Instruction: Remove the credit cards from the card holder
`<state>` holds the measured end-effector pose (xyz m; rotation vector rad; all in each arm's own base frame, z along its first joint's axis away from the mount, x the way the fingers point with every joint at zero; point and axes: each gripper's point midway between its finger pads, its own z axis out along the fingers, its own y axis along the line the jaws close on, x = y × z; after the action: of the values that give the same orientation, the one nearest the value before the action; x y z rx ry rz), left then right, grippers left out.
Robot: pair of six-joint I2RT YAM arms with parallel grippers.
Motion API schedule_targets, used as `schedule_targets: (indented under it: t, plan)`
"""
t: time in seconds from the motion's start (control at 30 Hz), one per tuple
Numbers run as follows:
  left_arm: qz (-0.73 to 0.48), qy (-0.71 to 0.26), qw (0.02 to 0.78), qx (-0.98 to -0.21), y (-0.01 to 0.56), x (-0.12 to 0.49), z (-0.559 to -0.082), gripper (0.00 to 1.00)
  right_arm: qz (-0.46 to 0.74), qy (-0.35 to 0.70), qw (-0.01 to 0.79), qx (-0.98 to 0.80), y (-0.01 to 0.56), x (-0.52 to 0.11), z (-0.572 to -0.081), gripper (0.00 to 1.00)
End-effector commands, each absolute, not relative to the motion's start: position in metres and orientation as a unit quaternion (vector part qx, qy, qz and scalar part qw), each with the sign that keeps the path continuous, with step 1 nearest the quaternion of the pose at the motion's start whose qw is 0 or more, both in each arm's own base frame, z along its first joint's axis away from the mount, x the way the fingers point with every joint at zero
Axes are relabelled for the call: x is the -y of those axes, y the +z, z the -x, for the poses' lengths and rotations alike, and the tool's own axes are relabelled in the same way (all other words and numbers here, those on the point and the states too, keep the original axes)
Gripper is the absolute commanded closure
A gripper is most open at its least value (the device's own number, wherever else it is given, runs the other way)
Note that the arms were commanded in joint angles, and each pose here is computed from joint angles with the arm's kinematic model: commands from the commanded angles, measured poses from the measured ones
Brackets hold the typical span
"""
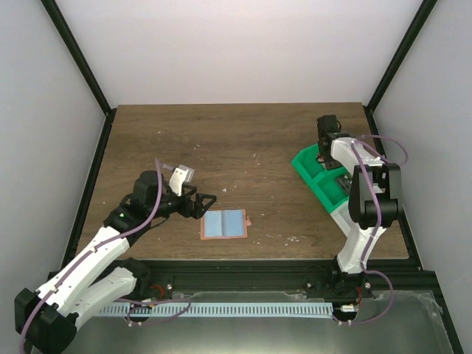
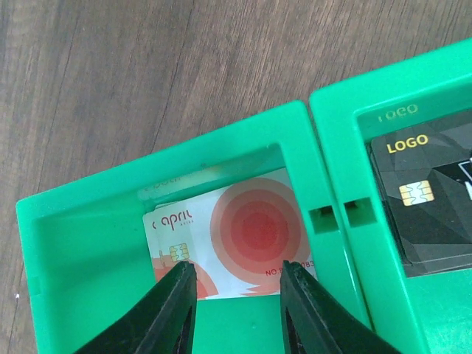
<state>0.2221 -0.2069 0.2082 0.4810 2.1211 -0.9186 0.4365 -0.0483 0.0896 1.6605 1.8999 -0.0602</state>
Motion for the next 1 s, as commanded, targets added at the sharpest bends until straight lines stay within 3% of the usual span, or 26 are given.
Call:
schedule_targets:
  t: [0.0, 0.27, 0.37, 0.5, 0.67, 0.97]
  plan:
    - [-0.182, -0.354, 0.376, -0.836, 0.204, 0.206, -0.224, 0.0, -0.601, -0.038, 0.341, -0.722, 0.123, 0.061, -0.436, 0.66]
    - [-0.181, -0.36, 0.357, -0.843, 0.202, 0.21, -0.226, 0.0, -0.427, 0.031, 0.413, -0.804, 0.174, 0.034, -0.46, 0.59]
    - [-0.164, -0.364, 0.338, -0.852, 0.196, 0.211, -0.227, 0.01, -0.301, 0.1, 0.425, -0.848, 0.194, -0.002, -0.464, 0.55]
    - [-0.137, -0.394, 0.3, -0.858, 0.187, 0.218, -0.224, 0.07, -0.192, 0.192, 0.434, -0.859, 0.202, -0.044, -0.434, 0.55]
    - [-0.106, -0.421, 0.268, -0.86, 0.167, 0.225, -0.222, 0.16, -0.153, 0.247, 0.41, -0.865, 0.193, -0.067, -0.391, 0.59]
    - [-0.006, -0.347, 0.233, -0.908, 0.103, 0.201, -0.24, 0.31, -0.073, 0.338, 0.332, -0.877, 0.167, -0.146, -0.321, 0.61]
